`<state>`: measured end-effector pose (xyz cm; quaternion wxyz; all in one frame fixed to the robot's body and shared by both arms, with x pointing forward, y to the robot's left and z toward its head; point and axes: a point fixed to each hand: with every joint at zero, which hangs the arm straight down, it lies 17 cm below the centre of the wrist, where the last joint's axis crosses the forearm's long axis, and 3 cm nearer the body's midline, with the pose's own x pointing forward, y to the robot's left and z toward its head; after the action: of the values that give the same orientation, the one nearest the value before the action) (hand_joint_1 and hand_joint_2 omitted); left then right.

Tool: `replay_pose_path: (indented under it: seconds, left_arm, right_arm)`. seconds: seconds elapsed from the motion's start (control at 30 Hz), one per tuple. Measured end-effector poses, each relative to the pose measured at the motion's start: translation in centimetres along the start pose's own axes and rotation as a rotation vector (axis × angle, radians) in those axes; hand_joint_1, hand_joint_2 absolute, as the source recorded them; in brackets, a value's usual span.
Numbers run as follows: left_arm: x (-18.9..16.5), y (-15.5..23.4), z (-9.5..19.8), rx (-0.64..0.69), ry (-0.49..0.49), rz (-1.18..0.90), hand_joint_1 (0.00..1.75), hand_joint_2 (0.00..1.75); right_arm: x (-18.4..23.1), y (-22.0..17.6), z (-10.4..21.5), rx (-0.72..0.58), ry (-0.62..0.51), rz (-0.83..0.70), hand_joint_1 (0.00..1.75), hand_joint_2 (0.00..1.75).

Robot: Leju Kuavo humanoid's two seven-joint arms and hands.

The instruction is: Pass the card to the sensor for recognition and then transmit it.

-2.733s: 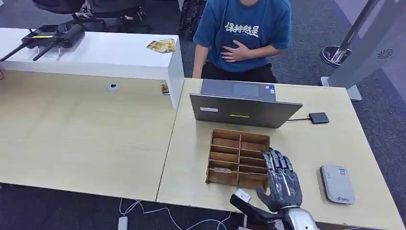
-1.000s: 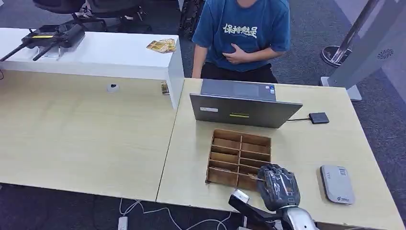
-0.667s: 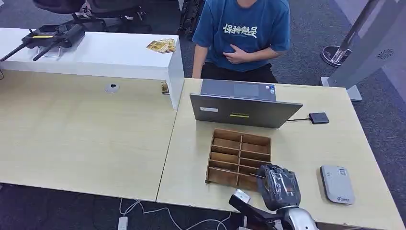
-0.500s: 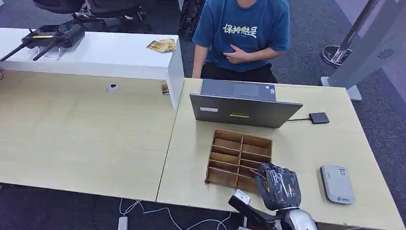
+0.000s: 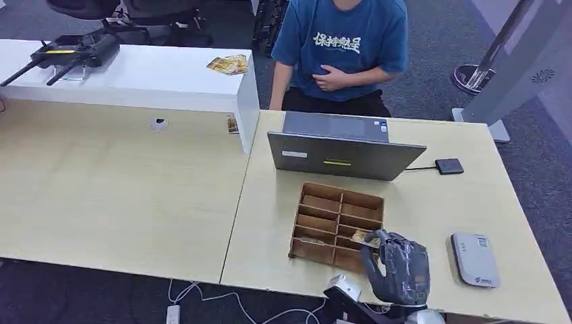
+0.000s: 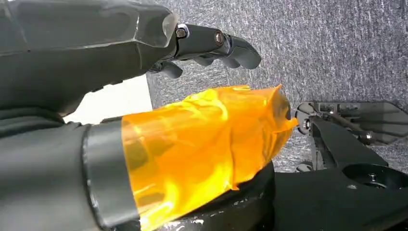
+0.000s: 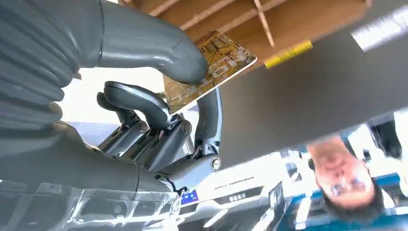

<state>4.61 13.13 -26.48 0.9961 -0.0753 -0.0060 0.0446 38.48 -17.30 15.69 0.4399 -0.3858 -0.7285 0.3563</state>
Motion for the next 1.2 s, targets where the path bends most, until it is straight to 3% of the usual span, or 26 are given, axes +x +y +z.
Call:
replay_pose_path:
  seconds: [0.37,0.7,1.03,1.2]
  left_arm:
    - [0.1,0.1,0.0,0.005,-0.006,-0.004,0.00,0.00]
    - [0.0,-0.1,0.0,0.007,-0.008,-0.022,0.00,0.00]
    - [-0.3,-0.1,0.0,0.005,0.003,-0.055,0.00,0.00]
    - [-0.4,-0.2,0.0,0.002,0.011,-0.077,0.00,0.00]
  right_arm:
    - [1.9,-5.5,0.1,-0.219,-0.044,-0.149,1.75,1.75]
    - [-0.3,-10.3,-1.4,-0.380,-0.005,-0.265,1.75,1.75]
    - [-1.8,-13.4,-6.2,-0.462,0.039,-0.256,1.75,1.75]
    - [-1.3,-13.7,-9.7,-0.443,0.025,-0.214,1.75,1.75]
